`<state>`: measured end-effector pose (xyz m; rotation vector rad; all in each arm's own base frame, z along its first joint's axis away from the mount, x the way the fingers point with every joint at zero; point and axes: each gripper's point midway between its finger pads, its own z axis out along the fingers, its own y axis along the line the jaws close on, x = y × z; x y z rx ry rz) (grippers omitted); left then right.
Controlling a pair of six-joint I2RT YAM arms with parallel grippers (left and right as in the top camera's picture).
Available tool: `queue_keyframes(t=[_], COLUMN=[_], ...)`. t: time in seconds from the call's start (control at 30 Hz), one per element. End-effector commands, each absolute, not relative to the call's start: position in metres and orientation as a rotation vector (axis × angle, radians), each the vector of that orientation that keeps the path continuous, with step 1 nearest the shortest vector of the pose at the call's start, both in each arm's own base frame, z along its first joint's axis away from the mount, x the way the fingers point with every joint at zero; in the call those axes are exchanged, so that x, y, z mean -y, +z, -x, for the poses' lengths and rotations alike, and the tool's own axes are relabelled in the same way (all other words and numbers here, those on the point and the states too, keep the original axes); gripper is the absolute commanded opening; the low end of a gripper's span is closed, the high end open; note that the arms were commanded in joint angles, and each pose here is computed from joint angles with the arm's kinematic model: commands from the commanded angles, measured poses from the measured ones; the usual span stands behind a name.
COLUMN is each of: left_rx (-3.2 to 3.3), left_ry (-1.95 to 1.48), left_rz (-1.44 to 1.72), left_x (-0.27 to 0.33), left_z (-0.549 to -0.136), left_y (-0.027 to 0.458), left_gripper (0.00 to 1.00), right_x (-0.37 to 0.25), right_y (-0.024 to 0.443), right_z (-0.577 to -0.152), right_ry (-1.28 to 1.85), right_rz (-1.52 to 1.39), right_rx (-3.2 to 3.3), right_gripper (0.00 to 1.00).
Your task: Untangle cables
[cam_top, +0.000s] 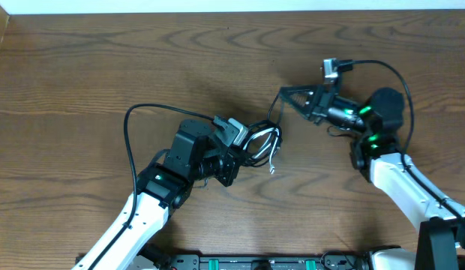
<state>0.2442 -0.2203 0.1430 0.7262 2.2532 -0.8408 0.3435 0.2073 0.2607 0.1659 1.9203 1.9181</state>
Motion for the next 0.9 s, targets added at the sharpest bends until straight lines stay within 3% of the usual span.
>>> queue_keyframes(t=[0.0, 0.17, 0.43, 0.53, 0.7, 0.87], left_rx=[-2.271, -2.276, -2.024, -1.951, -1.977, -2.039], left_ry=[-0.663, -0.350, 0.293, 0.230, -0.089, -0.367], left_rz=[-0.674, -0.531, -0.084, -0.046, -0.247, -0.419], left_x=[0.203, 0.167, 0.073, 0.079, 0.134, 0.176], left_z=[-0.260, -0.290, -0.344, -0.352, -0.348, -0.326], left_y=[0.141, 0.137, 0.191, 0.207, 0.201, 0.187], left_gripper=[0.08, 0.08, 0.08, 0.08, 0.08, 0.08], right_x=[-0.179, -0.167, -0.162, -0.163, -0.171, -0.192], right_y=[0.274, 0.272, 0.253, 0.246, 0.231, 0.212], right_z=[-0.356, -0.348, -0.312, -0.308, -0.310, -0.310], right_ry=[1.915, 1.964, 1.918, 1.897, 1.807, 1.680], right_rz=[-0.240, -0.225, 0.214, 0.287, 0.353, 0.443], right_rx=[-1.862, -1.912, -1.975, -1.966, -1.946, -1.945], right_gripper=[0.01, 0.01, 0.02, 0.02, 0.02, 0.19])
